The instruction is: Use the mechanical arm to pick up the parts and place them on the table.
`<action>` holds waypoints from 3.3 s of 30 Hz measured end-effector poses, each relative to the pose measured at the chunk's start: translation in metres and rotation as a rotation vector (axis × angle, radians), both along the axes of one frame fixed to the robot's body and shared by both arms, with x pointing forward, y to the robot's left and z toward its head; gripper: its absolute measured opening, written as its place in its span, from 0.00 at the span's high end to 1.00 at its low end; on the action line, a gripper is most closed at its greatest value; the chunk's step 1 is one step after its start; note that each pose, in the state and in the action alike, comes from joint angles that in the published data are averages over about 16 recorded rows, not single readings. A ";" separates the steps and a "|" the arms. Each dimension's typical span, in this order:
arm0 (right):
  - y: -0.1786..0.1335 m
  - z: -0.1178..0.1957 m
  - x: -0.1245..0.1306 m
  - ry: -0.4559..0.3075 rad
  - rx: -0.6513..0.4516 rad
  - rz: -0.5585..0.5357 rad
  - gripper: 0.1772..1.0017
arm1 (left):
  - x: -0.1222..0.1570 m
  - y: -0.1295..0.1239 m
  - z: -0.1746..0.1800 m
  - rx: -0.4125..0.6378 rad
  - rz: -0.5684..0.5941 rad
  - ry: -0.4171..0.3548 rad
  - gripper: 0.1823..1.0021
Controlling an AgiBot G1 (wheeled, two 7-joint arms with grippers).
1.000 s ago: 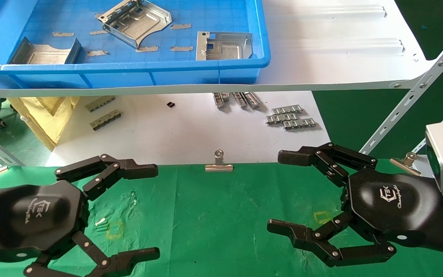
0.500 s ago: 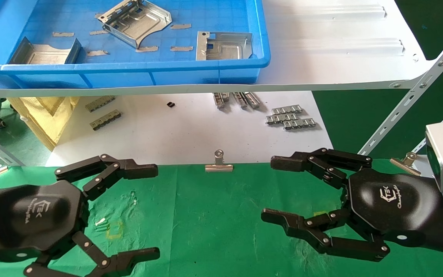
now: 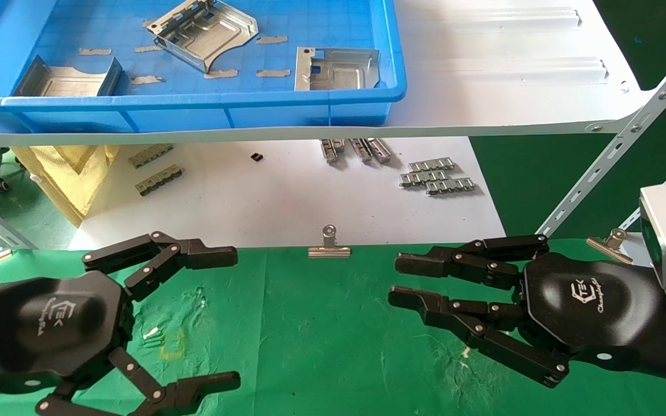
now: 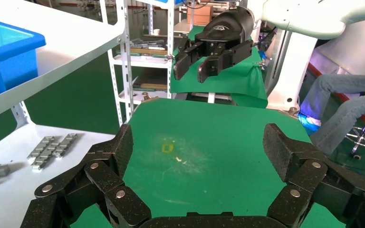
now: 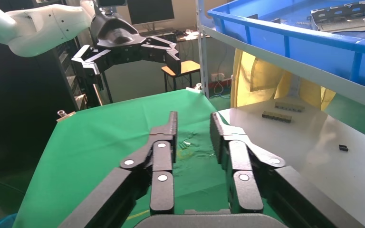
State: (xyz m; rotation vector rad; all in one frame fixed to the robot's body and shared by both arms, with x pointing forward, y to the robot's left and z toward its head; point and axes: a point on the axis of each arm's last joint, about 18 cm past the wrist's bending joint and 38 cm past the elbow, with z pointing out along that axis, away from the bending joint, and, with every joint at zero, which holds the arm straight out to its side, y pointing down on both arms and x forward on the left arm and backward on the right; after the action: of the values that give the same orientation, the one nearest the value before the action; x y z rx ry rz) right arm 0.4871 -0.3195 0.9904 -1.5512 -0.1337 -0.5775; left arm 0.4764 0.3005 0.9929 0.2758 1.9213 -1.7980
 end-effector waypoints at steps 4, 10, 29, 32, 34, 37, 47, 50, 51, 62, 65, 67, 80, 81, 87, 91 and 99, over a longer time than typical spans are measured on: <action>0.000 0.000 0.000 0.000 0.000 0.000 0.77 | 0.000 0.000 0.000 0.000 0.000 0.000 0.00; 0.000 0.000 0.000 0.000 0.000 0.000 0.88 | 0.000 0.000 0.000 0.000 0.000 0.000 0.00; 0.000 0.000 0.000 0.000 0.000 0.000 0.98 | 0.000 0.000 0.000 0.000 0.000 0.000 0.00; 0.000 0.000 0.000 0.000 0.000 0.000 0.98 | 0.000 0.000 0.000 -0.001 0.001 -0.001 0.00; 0.000 0.000 0.000 0.000 0.000 0.000 0.98 | 0.001 0.000 0.001 -0.003 0.002 -0.003 0.00; 0.000 0.000 0.000 0.000 0.000 0.000 0.98 | 0.004 -0.001 0.005 -0.010 0.006 -0.012 0.00; 0.000 0.000 0.000 0.000 0.000 0.000 0.97 | 0.042 -0.001 0.062 -0.061 0.092 -0.122 0.00; 0.000 0.000 0.000 0.000 0.000 0.000 0.96 | 0.067 0.001 0.095 -0.098 0.167 -0.163 0.00; 0.000 0.000 0.000 0.000 0.000 0.000 0.95 | 0.076 0.001 0.106 -0.110 0.196 -0.176 0.00; 0.000 0.000 0.000 0.000 0.000 0.000 0.80 | 0.168 0.000 0.208 -0.175 0.556 -0.225 0.00; 0.000 0.000 0.000 0.000 0.000 0.000 0.72 | 0.183 -0.002 0.220 -0.162 0.638 -0.226 0.00; 0.000 0.000 0.000 0.000 0.000 0.000 0.68 | 0.191 -0.003 0.225 -0.152 0.685 -0.221 0.00; 0.000 0.000 0.000 0.000 0.000 0.000 0.31 | 0.220 0.014 0.225 -0.151 0.890 -0.144 0.01; 0.000 0.000 0.000 0.000 0.000 0.000 0.29 | 0.221 0.015 0.224 -0.157 0.897 -0.138 0.01; 0.000 0.000 0.000 0.000 0.000 0.000 0.16 | 0.224 0.021 0.222 -0.200 0.914 -0.104 0.05; 0.000 0.000 0.000 0.000 0.000 0.000 0.09 | 0.224 0.023 0.222 -0.227 0.912 -0.083 0.10; 0.000 0.000 0.000 0.000 0.000 0.000 0.02 | 0.226 0.025 0.218 -0.249 0.909 -0.053 0.24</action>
State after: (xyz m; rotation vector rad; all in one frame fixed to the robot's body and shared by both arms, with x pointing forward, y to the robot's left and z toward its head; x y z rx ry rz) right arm 0.4871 -0.3195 0.9904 -1.5512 -0.1337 -0.5775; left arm 0.7019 0.3250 1.2110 -0.5487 1.3951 -1.3357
